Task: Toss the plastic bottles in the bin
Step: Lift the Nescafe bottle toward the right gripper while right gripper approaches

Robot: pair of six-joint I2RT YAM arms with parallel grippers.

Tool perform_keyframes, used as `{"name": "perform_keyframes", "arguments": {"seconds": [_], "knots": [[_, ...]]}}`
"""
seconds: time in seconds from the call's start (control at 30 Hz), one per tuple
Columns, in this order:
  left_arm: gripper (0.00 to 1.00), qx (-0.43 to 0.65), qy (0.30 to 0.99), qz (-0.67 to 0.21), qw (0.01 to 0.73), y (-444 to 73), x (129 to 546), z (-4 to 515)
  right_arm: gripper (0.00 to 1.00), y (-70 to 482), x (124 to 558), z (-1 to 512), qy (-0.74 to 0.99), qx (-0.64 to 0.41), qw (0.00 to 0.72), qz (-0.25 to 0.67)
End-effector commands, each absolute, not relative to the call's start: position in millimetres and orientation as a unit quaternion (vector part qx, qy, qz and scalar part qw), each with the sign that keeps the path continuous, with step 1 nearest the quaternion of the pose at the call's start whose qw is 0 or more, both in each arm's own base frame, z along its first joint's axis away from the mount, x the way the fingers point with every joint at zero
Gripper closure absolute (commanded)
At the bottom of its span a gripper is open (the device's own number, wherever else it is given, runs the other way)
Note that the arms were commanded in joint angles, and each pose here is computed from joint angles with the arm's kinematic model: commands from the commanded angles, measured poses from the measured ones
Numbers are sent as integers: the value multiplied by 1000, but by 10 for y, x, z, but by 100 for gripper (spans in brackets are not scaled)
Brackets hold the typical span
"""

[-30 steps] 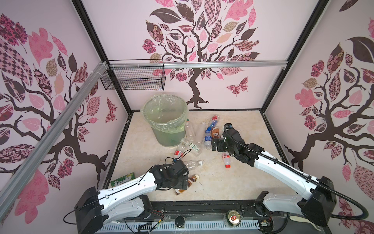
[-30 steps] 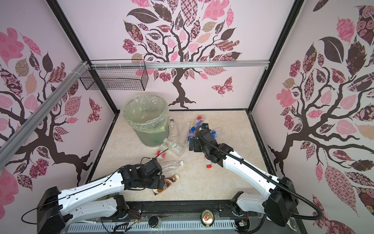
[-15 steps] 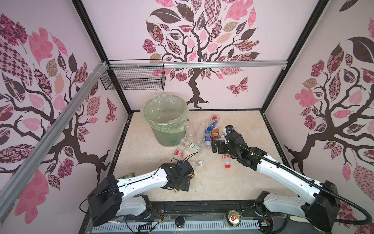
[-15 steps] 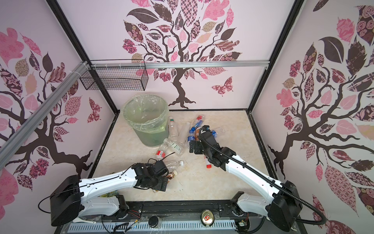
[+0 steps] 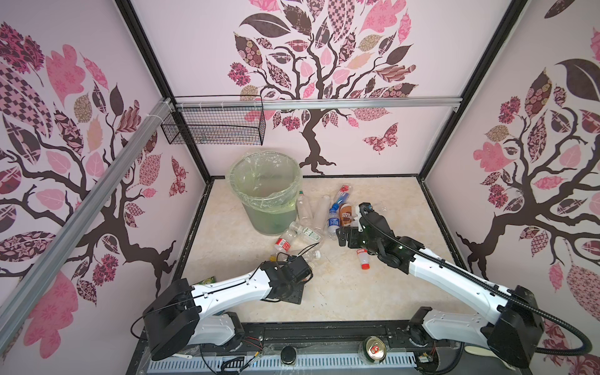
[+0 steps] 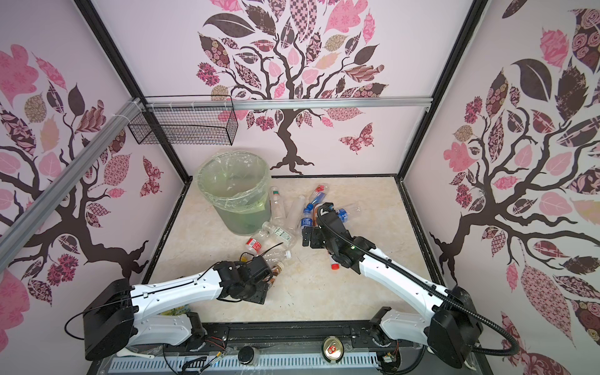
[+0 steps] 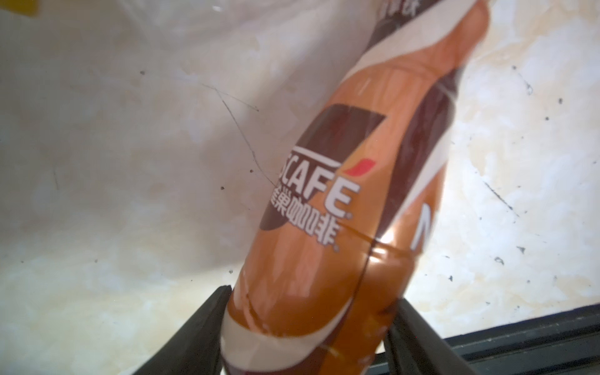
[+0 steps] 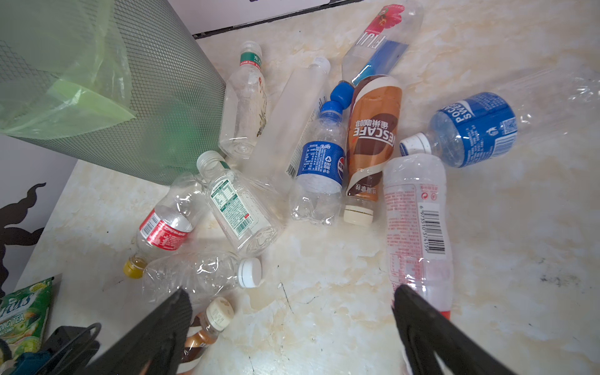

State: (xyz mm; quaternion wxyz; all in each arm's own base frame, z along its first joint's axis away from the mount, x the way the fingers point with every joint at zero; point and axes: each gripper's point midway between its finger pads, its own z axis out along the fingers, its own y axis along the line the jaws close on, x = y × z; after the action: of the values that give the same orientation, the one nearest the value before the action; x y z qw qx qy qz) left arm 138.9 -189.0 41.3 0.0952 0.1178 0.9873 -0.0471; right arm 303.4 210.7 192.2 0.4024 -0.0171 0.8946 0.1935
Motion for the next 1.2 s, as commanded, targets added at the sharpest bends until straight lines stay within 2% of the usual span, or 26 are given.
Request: {"name": "perform_keyframes", "arguments": {"seconds": [0.0,0.37,0.53,0.63,0.93,1.17], "knots": [[30,118,985,-58,108,-1953,1443,396,0,2134,3070,2029,892,-24,404,202],[30,150,981,-40,120,-2152,1641,329,0,2125,3023,1972,892,-23,395,217],[38,154,979,-38,127,-2208,1706,339,1,2046,2959,1873,895,-16,391,215],[43,148,977,-51,147,-2220,1738,434,0,1990,2927,1861,894,-11,392,217],[46,154,964,-103,192,-2329,1829,797,0,1901,2908,1883,893,-4,387,228],[46,162,937,-169,260,-2523,1956,1309,0,2201,2988,2297,865,17,383,323]]}}
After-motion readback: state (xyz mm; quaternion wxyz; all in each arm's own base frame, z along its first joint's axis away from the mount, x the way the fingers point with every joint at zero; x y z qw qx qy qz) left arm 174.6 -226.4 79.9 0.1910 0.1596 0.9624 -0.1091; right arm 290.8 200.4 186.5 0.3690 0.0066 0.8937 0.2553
